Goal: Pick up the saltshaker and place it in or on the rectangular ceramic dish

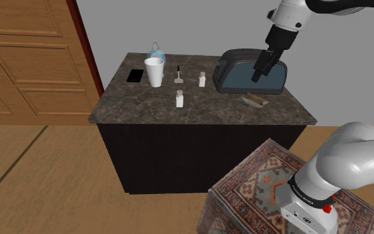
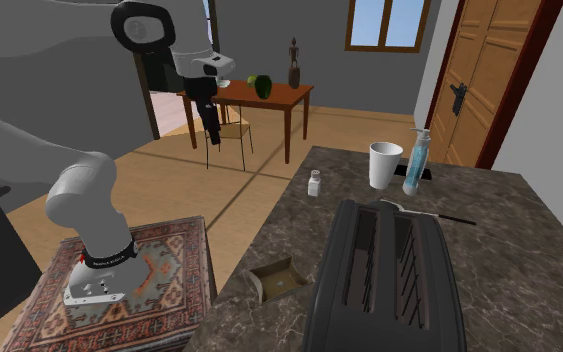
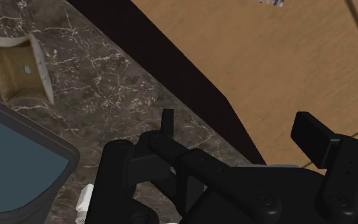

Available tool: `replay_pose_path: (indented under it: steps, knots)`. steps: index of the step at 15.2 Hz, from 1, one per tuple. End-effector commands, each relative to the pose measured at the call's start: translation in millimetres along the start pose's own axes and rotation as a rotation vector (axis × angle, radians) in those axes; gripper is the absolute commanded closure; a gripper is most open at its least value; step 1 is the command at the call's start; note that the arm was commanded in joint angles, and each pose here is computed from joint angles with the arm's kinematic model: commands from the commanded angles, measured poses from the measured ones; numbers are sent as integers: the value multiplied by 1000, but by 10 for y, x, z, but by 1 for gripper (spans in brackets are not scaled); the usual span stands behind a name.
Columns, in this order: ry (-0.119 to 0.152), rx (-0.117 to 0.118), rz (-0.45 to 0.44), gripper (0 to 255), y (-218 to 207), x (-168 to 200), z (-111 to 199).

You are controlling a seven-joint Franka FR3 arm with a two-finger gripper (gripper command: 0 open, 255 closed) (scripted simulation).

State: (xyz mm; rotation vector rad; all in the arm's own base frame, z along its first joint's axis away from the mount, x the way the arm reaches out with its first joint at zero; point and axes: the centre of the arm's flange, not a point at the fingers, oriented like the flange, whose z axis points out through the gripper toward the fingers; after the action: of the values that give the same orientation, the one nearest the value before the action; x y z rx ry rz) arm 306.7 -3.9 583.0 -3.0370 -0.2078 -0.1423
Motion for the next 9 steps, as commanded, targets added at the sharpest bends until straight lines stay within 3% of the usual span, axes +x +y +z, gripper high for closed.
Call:
replay_pose_path:
  steps: [1,9]
  knots:
    - [0,0,0,0,0,0,0]
    - [-26,-17,-6,0,-78,946,542]
